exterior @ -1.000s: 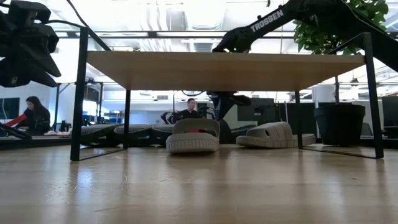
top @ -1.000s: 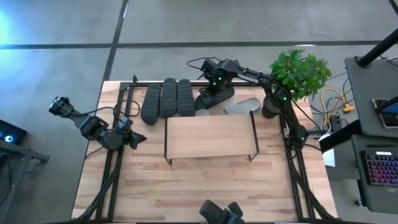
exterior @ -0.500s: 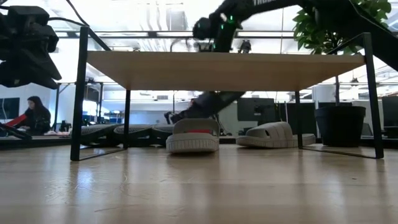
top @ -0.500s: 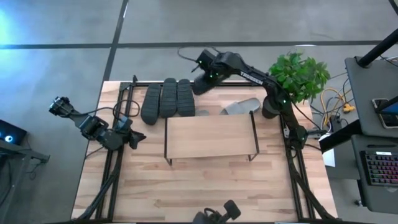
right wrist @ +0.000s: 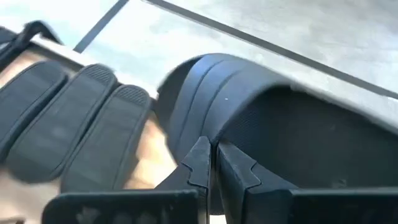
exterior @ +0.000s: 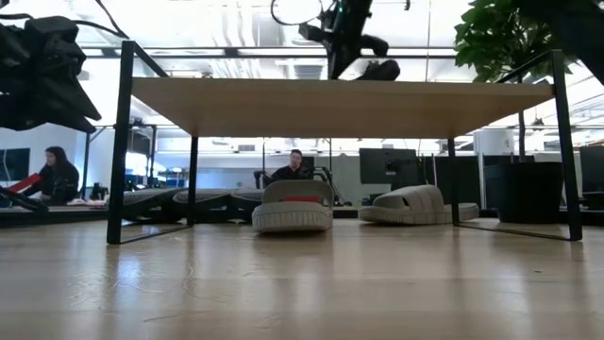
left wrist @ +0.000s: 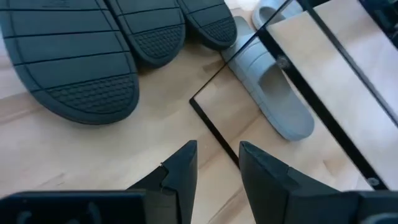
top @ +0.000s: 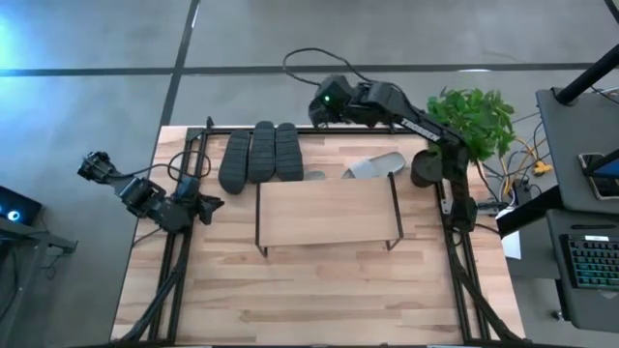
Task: Pick and place slides into the shelf
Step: Put the black slipper on the shelf
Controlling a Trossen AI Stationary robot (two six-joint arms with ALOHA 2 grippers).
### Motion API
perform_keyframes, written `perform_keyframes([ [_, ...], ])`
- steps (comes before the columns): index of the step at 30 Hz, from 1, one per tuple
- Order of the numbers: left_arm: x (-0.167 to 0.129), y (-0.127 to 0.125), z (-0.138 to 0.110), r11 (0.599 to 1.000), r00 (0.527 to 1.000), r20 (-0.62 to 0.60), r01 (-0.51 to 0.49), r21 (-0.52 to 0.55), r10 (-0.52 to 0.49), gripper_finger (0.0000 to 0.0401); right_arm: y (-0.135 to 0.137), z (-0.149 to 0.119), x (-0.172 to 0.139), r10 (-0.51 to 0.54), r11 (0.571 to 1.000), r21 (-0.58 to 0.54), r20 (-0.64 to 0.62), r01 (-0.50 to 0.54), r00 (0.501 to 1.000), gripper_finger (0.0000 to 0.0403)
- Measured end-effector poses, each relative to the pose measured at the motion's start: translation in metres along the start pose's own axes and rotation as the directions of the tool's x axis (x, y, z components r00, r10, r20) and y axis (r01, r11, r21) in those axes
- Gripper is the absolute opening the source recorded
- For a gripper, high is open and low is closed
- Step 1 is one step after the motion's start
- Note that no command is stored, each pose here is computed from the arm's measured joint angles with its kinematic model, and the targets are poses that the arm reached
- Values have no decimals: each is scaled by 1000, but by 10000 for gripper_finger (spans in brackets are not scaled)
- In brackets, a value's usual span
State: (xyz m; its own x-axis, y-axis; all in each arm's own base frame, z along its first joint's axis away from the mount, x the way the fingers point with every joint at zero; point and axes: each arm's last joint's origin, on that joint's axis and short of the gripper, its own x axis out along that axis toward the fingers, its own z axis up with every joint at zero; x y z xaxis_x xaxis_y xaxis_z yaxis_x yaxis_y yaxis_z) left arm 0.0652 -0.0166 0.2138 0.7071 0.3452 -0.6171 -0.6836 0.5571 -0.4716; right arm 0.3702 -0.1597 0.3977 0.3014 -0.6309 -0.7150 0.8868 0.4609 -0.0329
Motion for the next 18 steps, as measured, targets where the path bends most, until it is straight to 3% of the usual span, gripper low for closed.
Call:
perform_keyframes([
  [6,0,4,-1,999,999,-12,-31,30,32,105,27,-15,-21,162,977,-134,-46,-167,986,9],
  [10,-1,3,0,995,1000,-23,-7,96,10,105,41,-25,-29,357,916,-130,-172,-380,918,9],
  [13,-2,3,1,987,1000,-28,14,162,-10,105,50,-31,-35,475,839,-155,-255,-521,842,9],
  [15,-3,3,1,984,999,-28,21,180,-16,105,52,-32,-40,547,790,-131,-293,-599,785,9],
  [16,-3,3,2,981,999,-27,25,191,-20,105,52,-31,-43,565,785,-100,-289,-611,773,8],
  [18,-4,4,2,977,999,-26,33,209,-28,105,50,-29,-47,552,826,38,-253,-562,794,8],
])
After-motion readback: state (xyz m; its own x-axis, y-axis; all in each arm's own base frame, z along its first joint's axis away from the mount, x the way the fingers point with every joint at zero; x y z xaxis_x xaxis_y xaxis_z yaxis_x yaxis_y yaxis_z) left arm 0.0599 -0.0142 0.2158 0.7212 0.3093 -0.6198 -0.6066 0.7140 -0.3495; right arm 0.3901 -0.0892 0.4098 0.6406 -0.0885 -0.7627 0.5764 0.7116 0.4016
